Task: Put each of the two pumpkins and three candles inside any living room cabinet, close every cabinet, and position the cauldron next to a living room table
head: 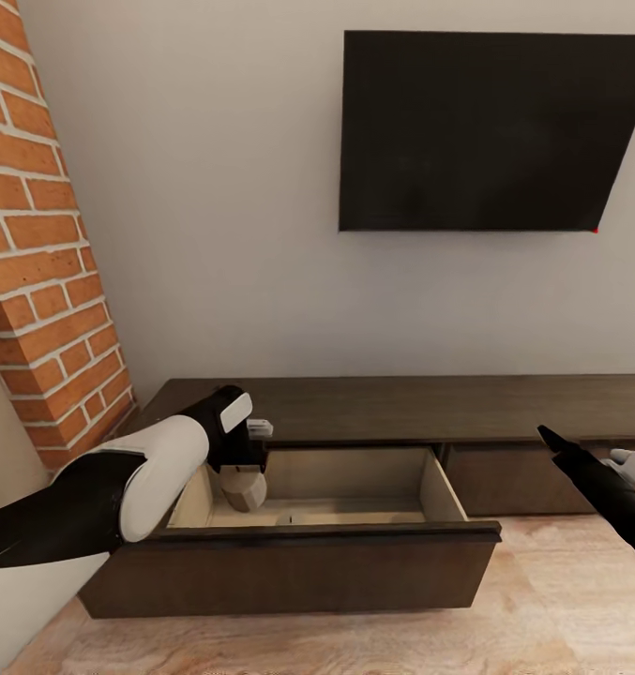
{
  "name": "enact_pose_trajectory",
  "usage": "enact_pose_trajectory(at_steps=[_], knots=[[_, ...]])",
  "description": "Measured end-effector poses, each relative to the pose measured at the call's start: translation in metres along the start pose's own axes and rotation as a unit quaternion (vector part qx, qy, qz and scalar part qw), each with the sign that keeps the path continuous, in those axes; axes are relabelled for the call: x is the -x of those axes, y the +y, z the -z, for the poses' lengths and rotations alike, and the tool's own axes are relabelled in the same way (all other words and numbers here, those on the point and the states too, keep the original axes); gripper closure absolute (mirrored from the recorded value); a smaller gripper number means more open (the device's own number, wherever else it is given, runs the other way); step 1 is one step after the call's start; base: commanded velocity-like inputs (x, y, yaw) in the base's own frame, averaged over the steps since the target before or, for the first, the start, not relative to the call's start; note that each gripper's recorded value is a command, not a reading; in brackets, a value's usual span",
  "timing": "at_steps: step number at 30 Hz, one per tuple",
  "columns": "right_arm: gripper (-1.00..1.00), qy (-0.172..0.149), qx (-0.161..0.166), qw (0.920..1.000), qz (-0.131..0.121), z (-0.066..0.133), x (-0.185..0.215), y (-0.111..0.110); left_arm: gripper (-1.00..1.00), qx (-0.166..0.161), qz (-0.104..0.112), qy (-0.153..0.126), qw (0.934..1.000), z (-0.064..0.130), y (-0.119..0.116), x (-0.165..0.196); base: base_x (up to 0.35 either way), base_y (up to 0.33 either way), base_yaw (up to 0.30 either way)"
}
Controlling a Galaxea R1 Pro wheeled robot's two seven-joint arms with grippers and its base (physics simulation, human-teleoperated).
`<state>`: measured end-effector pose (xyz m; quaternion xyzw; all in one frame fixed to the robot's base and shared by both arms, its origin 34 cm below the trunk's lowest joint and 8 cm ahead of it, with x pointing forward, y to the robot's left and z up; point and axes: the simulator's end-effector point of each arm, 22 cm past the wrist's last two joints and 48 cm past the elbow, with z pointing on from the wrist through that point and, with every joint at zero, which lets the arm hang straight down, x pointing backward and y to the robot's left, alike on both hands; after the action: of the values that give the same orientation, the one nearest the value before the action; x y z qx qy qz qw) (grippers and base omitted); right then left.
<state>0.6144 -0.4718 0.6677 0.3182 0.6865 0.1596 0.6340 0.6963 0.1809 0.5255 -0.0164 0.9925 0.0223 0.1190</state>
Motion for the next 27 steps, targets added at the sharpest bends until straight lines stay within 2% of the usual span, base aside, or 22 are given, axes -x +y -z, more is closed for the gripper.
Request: enact_pose_trajectory(at_steps=[12,21,27], knots=[[-1.00,0.018,-0.016,0.9997,0.004,-0.011,-0.021,-0.016,1.00,0.001,-0.003,0.024,0.9997,-0.031,-0.003,-0.008,0.000,0.000,0.000],[-1.00,0.018,-0.016,0.9997,0.005,-0.011,-0.021,-0.016,1.00,0.002,-0.002,0.024,0.9997,-0.031,-0.001,-0.007,0.001,0.000,0.000],[-1.00,0.018,-0.016,0.9997,0.005,-0.011,-0.020,-0.016,1.00,0.002,-0.002,0.024,0.9997,-0.030,0.000,-0.007,0.167,0.000,0.000]])
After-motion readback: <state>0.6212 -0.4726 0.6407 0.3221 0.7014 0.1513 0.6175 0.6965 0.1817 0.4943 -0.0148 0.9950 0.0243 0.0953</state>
